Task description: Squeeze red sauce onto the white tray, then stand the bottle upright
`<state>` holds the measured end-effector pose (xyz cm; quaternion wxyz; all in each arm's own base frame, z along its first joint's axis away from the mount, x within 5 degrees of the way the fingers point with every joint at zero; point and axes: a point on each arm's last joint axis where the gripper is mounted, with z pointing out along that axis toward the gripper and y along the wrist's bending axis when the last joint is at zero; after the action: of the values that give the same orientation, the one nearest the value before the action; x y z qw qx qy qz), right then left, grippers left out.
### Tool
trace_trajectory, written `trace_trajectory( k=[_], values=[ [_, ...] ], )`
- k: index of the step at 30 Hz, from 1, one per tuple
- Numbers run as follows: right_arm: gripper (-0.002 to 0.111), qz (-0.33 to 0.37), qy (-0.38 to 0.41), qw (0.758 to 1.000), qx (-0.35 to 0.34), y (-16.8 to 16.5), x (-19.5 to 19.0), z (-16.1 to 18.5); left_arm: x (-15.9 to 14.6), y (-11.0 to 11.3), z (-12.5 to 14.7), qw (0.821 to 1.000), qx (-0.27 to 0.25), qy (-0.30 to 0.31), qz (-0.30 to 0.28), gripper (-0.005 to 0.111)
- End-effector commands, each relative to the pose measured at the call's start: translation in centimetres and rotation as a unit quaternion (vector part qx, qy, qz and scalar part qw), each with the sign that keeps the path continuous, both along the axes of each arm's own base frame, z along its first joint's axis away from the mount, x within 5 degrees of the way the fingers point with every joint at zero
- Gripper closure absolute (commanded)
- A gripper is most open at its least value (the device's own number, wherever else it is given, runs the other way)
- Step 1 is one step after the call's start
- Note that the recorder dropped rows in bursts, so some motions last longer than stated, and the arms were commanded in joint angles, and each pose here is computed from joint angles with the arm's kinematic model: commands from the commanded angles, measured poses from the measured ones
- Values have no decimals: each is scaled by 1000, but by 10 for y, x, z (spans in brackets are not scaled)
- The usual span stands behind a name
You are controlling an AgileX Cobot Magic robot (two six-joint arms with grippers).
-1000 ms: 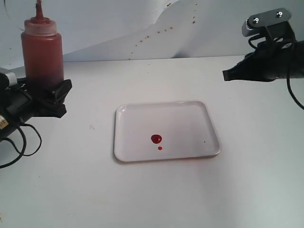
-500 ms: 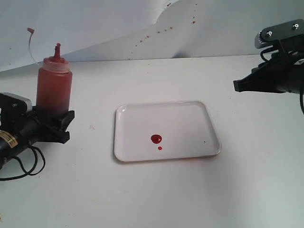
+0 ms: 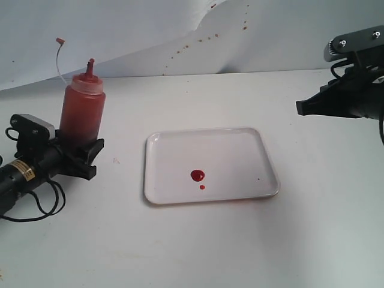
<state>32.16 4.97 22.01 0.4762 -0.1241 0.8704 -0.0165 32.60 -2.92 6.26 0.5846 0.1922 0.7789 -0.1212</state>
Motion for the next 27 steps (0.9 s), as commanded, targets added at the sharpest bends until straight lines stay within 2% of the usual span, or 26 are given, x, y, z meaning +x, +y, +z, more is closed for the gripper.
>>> trace_trajectory(
  k=[1, 6, 10, 13, 15, 19, 22, 27],
  values=[
    [108, -8, -5, 1000, 8, -1, -1, 3, 4, -1, -2, 1000, -8, -25, -7, 107],
    [108, 8, 5, 1000, 19, 10, -4, 2, 2, -1, -10, 1000, 4, -18, -9, 107],
    [108, 69, 9, 997, 20, 44, -4, 9, 2, -1, -11, 1000, 4, -17, -11, 107],
    [105, 106, 49, 992, 56, 72, 4, 14, 2, -1, -11, 1000, 4, -17, -11, 107],
    [96, 125, 75, 986, 84, 86, 14, 18, 2, -1, -11, 1000, 4, -17, -11, 107],
    [62, 147, 120, 972, 137, 111, 34, 17, 1, -2, -11, 1000, 4, -17, -19, 107],
    [42, 194, 130, 964, 128, 133, 43, 10, 1, -2, -11, 1000, 4, -17, -19, 107],
    [26, 219, 127, 957, 144, 169, 52, -2, 1, -2, -11, 1000, 4, -17, -19, 107]
  ],
)
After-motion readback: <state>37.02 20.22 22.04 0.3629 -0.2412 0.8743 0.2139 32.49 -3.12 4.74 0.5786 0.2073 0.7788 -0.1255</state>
